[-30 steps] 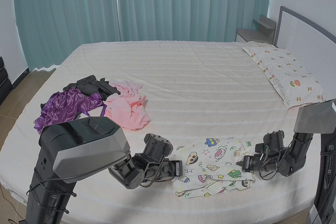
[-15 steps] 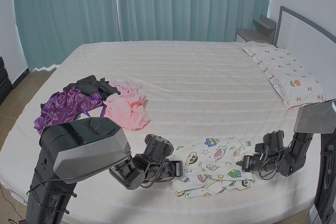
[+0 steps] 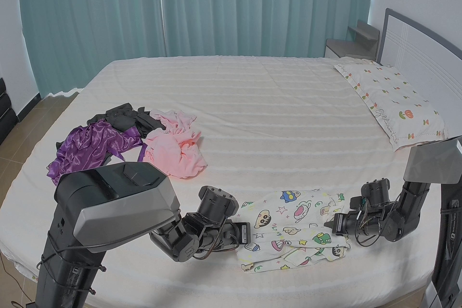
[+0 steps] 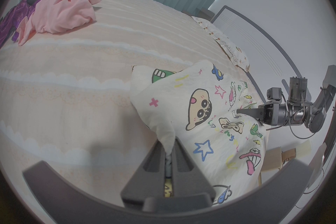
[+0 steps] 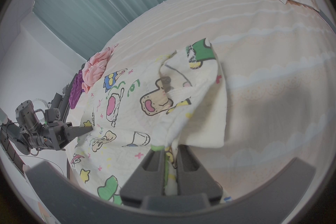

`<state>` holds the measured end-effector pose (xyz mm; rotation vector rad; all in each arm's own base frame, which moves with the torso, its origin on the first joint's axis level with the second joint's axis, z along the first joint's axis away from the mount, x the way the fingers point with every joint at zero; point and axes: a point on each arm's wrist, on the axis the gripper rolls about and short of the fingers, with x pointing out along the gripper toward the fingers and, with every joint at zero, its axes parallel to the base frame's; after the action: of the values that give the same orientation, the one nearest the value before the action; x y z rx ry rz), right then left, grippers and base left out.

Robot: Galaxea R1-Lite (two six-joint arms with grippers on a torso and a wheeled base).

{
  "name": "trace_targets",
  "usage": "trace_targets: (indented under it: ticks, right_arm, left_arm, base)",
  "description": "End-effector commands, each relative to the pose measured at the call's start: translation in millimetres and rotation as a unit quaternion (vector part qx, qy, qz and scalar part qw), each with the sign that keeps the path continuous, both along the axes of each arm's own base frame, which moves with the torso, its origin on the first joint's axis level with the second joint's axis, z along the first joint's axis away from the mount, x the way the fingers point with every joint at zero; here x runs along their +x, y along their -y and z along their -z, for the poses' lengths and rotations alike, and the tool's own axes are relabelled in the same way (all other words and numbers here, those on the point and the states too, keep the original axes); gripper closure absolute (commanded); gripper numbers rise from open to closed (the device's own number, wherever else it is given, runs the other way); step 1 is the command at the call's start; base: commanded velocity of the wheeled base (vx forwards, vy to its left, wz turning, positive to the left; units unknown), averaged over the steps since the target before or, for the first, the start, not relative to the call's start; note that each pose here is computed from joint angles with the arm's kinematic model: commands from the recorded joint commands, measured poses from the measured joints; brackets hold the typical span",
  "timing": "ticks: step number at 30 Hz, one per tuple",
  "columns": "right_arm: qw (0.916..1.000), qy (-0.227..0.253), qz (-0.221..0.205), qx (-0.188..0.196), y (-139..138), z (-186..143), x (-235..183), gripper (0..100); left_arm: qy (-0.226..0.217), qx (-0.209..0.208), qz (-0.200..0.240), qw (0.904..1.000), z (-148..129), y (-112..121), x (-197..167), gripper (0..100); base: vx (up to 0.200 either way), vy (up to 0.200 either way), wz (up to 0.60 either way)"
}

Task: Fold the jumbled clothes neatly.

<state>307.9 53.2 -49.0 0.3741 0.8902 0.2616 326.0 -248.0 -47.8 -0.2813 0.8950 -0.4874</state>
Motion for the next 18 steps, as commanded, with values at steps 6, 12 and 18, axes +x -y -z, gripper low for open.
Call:
trace_targets:
  ticks: [6, 12, 18]
  right_arm:
    - [0.9999, 0.008, -0.009, 0.002, -5, -6, -2, 100]
    - [0.9998, 0.014, -0.013, 0.003, -8, -11, -2, 100]
    - [0.9998, 0.003, -0.021, 0.000, -12, -13, -7, 100]
  left_arm:
    - [-0.005, 0.003, -0.016, 0.9999, -3, -5, -4, 100]
    - [0.001, -0.001, -0.018, 0.9998, -5, -8, -7, 100]
    - [0.007, 0.000, -0.024, 0.9997, -14, -13, -11, 100]
  base:
    - [0.000, 0.200, 0.00]
    - [0.000, 0.200, 0.00]
    - [0.000, 0.200, 0.00]
